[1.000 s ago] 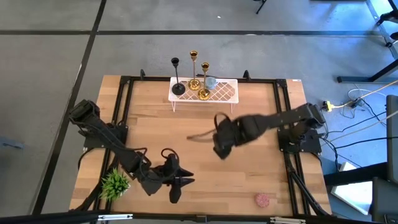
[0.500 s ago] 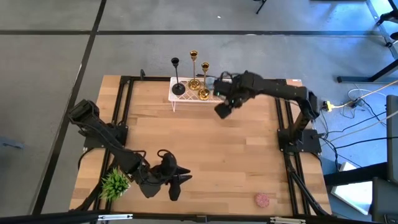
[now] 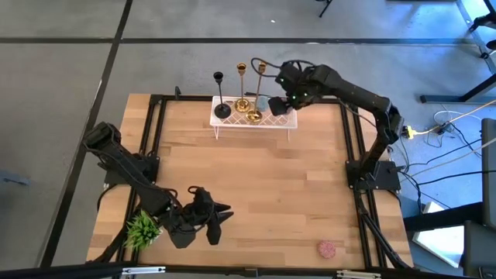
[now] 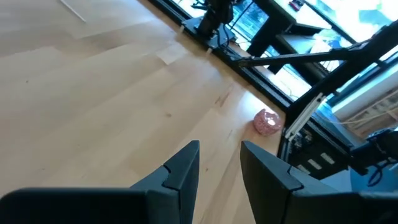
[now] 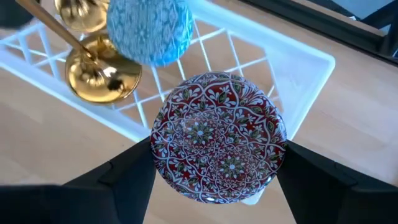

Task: Pick & Place candle stick holders
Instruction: Put the red patterned scented candle on the shelf

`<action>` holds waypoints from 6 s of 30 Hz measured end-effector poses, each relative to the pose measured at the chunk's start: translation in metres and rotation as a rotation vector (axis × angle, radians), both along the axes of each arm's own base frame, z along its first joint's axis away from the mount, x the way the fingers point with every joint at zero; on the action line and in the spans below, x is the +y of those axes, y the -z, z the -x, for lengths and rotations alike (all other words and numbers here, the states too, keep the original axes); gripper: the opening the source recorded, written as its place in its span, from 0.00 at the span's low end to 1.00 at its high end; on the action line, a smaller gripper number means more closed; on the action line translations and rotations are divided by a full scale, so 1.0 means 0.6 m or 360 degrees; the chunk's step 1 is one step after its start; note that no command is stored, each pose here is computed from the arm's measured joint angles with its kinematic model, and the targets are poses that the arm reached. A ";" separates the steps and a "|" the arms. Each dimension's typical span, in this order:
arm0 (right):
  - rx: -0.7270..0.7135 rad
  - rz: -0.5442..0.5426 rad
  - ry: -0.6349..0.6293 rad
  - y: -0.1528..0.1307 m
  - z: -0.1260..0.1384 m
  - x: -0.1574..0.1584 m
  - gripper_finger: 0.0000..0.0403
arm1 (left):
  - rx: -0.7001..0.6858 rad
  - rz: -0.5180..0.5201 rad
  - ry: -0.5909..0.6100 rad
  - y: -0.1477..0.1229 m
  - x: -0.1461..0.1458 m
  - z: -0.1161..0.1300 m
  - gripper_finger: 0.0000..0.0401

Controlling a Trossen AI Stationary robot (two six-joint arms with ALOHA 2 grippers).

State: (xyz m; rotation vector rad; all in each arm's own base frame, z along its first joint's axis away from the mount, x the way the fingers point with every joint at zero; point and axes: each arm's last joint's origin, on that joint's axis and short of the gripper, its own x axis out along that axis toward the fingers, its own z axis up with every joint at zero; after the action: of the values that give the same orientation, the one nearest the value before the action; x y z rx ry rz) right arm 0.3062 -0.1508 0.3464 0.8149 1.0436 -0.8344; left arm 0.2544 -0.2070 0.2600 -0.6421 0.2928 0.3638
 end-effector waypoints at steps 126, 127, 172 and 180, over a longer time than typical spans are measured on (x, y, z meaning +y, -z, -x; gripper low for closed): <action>0.0445 0.0470 -0.1494 0.059 -0.034 0.035 0.78 | 0.0045 0.0159 -0.0189 -0.001 0.017 0.026 0.28; 0.0444 0.0470 -0.1494 0.059 -0.034 0.035 0.78 | 0.0048 0.0155 -0.0189 -0.001 0.017 0.026 0.28; 0.0398 0.0459 -0.1551 0.059 -0.037 0.036 0.78 | 0.0052 0.0165 -0.0169 -0.001 0.014 0.028 0.28; 0.0394 0.0464 -0.1550 0.059 -0.037 0.036 0.78 | 0.0052 0.0165 -0.0160 -0.001 0.012 0.030 0.28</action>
State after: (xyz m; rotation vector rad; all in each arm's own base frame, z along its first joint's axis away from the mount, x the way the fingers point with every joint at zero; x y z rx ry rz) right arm 0.3286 -0.1292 0.3112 -0.0943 1.3148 -0.2258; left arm 0.2363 -0.1999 0.2604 -0.7553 0.3129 0.4583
